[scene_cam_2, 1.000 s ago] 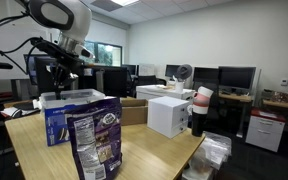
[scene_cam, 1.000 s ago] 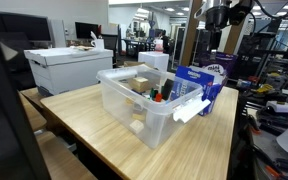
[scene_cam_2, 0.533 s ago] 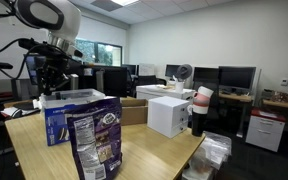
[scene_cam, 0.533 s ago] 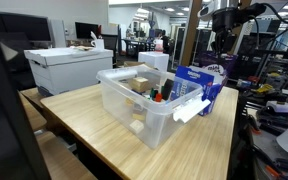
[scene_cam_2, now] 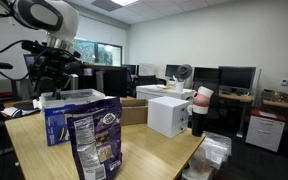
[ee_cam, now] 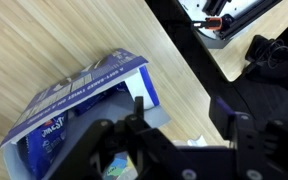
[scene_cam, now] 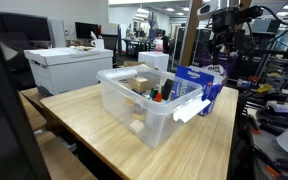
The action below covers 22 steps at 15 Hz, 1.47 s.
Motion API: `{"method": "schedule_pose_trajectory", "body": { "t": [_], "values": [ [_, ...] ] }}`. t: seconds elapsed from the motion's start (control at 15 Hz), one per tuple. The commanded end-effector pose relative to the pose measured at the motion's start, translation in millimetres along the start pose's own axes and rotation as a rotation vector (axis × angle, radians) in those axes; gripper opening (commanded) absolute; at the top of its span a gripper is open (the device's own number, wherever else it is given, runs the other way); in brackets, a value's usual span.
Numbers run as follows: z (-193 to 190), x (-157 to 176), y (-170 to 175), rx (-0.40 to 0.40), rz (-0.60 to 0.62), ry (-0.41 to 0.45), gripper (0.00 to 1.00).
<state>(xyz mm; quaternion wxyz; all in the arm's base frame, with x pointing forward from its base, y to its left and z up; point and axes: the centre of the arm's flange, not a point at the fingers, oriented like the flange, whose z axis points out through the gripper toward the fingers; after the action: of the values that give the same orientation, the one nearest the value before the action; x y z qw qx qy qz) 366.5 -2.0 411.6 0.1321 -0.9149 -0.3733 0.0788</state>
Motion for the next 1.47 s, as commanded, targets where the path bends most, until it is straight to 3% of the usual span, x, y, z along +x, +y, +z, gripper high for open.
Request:
{"method": "schedule_pose_trajectory", "body": {
  "t": [0.0, 0.07, 0.2, 0.47, 0.8, 1.4],
  "values": [
    [9.2, -8.3, -4.1, -0.043, -0.121, -0.038, 0.95],
    [12.1, -9.2, -5.6, -0.074, -0.106, -0.04, 1.0],
    [20.4, -7.9, -9.5, -0.108, -0.108, -0.037, 1.0],
    [36.2, -2.4, -18.4, -0.089, -0.138, -0.032, 1.0],
    [63.3, 4.2, -14.2, -0.122, -0.076, -0.027, 1.0],
    [104.6, 13.7, -10.6, -0.06, -0.034, -0.064, 1.0]
  ]
}}
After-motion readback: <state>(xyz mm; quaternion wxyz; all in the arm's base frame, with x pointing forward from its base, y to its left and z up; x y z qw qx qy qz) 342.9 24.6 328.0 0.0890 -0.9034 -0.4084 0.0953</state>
